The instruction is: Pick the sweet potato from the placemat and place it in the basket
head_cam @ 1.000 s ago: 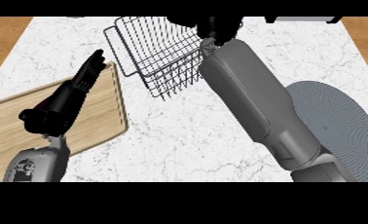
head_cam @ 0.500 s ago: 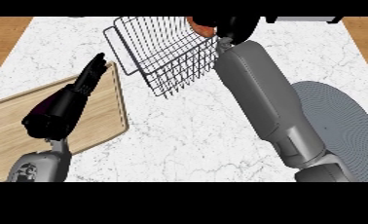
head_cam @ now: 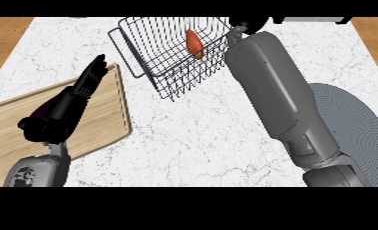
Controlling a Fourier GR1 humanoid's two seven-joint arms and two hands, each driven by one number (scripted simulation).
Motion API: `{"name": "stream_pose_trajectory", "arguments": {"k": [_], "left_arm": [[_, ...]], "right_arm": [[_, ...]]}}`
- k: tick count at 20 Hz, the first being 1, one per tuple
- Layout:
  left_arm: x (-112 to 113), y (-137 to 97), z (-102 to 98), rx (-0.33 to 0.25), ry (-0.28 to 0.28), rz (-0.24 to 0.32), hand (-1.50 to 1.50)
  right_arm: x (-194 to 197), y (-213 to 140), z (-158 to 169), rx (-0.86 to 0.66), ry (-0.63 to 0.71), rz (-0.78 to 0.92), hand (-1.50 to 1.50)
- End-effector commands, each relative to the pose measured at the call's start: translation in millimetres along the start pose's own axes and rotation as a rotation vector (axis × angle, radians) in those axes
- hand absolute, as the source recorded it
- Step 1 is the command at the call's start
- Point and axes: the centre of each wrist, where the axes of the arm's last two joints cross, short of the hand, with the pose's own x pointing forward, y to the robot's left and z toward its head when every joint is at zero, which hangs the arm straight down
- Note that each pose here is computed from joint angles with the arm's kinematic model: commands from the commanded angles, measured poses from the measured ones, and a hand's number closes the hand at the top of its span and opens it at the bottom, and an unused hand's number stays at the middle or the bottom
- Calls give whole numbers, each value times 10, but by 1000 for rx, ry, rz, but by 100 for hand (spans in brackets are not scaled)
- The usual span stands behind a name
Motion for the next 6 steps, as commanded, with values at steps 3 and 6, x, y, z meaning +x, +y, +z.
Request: {"name": "stream_pose_trajectory", "arguments": {"k": [3, 6], "left_arm": [[56, 68, -17, 24, -14, -7, 0], [-67, -35, 8, 7, 25, -1, 0]], "right_arm": [[186, -299, -182, -62, 85, -173, -150], [-111, -469, -185, -38, 190, -217, -150]]}}
